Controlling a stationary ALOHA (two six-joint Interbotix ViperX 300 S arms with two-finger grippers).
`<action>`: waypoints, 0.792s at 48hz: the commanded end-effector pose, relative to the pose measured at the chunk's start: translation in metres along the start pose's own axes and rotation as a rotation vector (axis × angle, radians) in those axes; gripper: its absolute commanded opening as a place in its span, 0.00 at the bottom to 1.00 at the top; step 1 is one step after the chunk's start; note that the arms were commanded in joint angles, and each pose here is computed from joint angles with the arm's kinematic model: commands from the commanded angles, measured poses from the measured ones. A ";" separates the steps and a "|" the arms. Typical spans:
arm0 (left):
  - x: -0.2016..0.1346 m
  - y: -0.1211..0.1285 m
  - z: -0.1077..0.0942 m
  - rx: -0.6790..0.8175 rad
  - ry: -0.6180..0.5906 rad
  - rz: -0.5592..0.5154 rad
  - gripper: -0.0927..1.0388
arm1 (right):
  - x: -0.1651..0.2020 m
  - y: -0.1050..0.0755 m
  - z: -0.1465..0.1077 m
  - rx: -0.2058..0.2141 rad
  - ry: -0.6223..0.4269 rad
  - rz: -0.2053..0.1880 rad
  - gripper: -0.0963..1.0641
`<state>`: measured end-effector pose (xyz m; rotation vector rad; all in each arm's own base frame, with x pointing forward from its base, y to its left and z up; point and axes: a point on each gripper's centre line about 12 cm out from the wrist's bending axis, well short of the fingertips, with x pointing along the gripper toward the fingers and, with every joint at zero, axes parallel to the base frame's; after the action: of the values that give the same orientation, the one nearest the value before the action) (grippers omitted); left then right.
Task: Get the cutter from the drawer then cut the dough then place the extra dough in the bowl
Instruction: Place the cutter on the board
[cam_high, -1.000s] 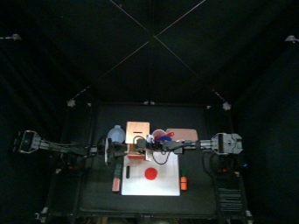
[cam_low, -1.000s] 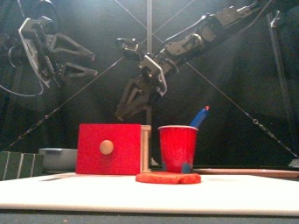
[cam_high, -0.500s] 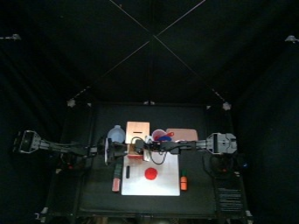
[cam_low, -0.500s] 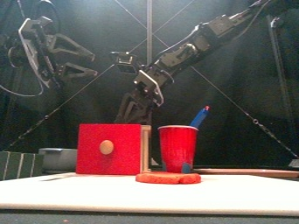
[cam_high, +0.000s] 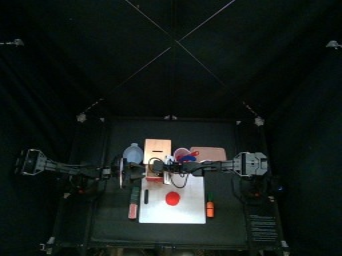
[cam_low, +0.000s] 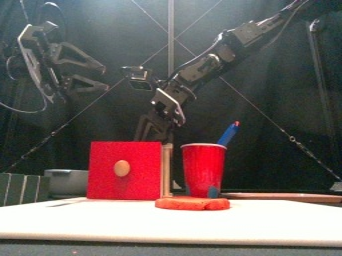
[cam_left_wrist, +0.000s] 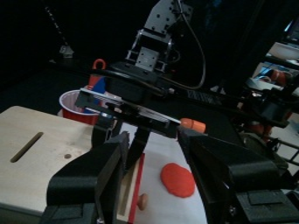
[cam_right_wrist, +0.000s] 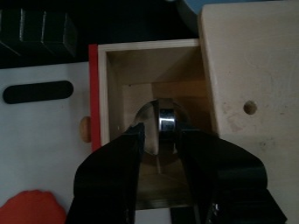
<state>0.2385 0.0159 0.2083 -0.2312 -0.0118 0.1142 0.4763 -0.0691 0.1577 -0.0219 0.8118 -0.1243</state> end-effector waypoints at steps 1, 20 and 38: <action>0.002 0.000 0.005 -0.001 -0.022 -0.001 0.83 | -0.016 -0.002 0.022 -0.013 -0.066 -0.009 0.66; 0.001 0.002 0.002 -0.011 -0.013 0.013 0.83 | -0.047 0.010 0.048 -0.061 -0.151 -0.002 0.48; 0.000 0.006 0.001 -0.015 -0.008 0.032 0.83 | -0.130 0.018 0.052 -0.190 -0.262 -0.033 0.48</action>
<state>0.2355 0.0198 0.2040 -0.2444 -0.0017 0.1399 0.4451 -0.0420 0.2548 -0.1940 0.6306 -0.0742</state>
